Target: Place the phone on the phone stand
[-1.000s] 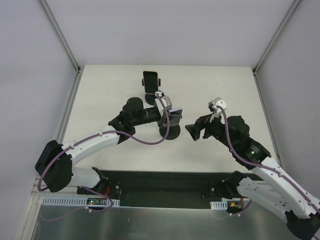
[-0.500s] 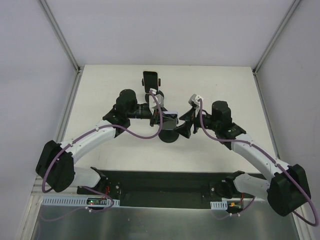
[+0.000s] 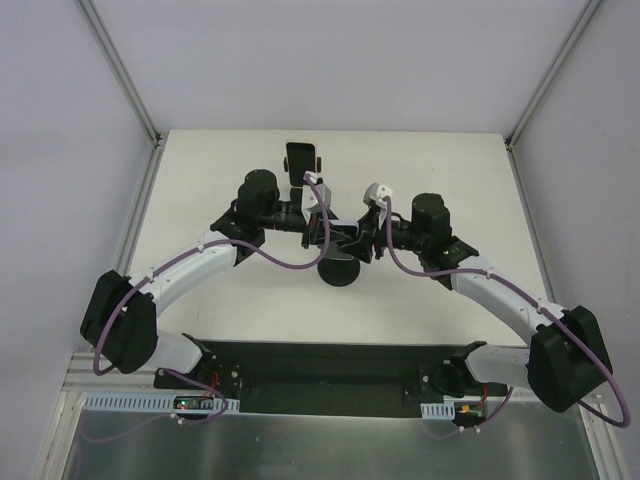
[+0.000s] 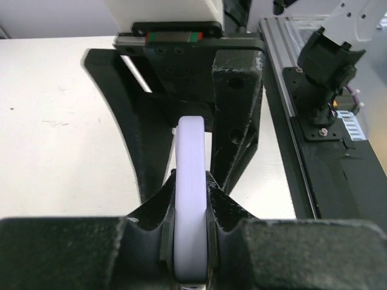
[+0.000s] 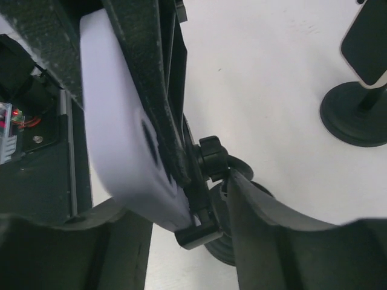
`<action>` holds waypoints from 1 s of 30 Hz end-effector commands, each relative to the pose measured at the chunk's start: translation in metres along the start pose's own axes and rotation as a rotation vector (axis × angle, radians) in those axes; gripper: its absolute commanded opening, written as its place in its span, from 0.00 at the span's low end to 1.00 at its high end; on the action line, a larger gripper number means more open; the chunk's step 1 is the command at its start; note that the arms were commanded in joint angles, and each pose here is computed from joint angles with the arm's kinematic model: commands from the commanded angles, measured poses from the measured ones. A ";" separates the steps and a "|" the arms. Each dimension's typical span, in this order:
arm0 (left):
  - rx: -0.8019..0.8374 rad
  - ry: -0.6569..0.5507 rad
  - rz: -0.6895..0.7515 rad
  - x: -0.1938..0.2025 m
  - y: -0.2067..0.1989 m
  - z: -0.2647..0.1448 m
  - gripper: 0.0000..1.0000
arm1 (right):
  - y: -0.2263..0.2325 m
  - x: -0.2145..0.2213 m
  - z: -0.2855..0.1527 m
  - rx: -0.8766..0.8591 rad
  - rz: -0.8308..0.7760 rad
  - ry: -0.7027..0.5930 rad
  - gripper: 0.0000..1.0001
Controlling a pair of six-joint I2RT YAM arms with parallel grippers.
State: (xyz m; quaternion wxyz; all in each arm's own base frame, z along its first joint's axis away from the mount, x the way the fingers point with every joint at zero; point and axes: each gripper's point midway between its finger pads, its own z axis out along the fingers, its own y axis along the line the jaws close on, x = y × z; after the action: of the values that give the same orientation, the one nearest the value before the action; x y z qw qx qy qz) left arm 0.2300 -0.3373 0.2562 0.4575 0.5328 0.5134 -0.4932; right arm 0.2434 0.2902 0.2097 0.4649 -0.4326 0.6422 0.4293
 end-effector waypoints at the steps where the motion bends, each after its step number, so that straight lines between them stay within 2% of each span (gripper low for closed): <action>1: 0.039 0.012 -0.029 0.003 -0.003 0.001 0.00 | -0.008 -0.020 0.004 0.049 -0.087 -0.056 0.38; 2: 0.033 0.005 -0.024 0.002 -0.002 0.001 0.00 | -0.010 -0.020 0.004 0.062 -0.072 -0.057 0.30; 4: 0.024 0.005 -0.026 0.003 -0.001 0.002 0.00 | -0.014 -0.019 0.004 0.088 -0.058 -0.056 0.01; 11: 0.025 0.018 -0.028 0.014 -0.007 0.010 0.00 | -0.041 -0.020 -0.005 0.285 0.052 -0.090 0.00; 18: 0.022 0.013 -0.042 0.016 -0.012 0.012 0.00 | -0.036 -0.022 -0.011 0.278 0.056 -0.097 0.00; 19: 0.020 0.009 -0.039 0.015 -0.012 0.012 0.00 | -0.033 -0.018 -0.011 0.260 0.049 -0.075 0.04; 20: 0.014 0.007 -0.049 0.014 -0.011 0.011 0.00 | -0.032 -0.017 -0.011 0.254 0.049 -0.063 0.18; 21: 0.005 0.006 -0.054 0.014 -0.009 0.011 0.00 | -0.031 -0.020 -0.012 0.254 0.046 -0.056 0.46; 23: -0.028 0.005 -0.077 0.012 -0.004 0.011 0.00 | -0.033 -0.016 -0.019 0.289 0.059 -0.031 0.60; 24: -0.037 0.005 -0.083 0.012 -0.003 0.011 0.00 | -0.032 -0.013 -0.022 0.302 0.069 -0.015 0.73; 26: -0.047 0.013 -0.124 0.013 -0.002 0.010 0.01 | -0.031 -0.017 -0.029 0.326 0.067 -0.010 0.83; 28: -0.058 0.012 -0.153 0.011 0.000 0.010 0.08 | -0.028 -0.016 -0.034 0.334 0.085 0.014 0.86; 29: -0.070 0.013 -0.168 0.011 0.003 0.009 0.20 | -0.025 -0.018 -0.037 0.334 0.087 0.014 0.87; 30: -0.075 0.009 -0.173 0.009 0.004 0.008 0.25 | -0.022 -0.015 -0.040 0.339 0.104 0.030 0.87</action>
State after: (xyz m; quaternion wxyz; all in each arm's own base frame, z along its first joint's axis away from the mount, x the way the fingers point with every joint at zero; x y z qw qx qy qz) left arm 0.2362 -0.3455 0.2558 0.4647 0.5003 0.5384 -0.4939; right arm 0.2603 0.2586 0.1964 0.4793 -0.3407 0.7319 0.3443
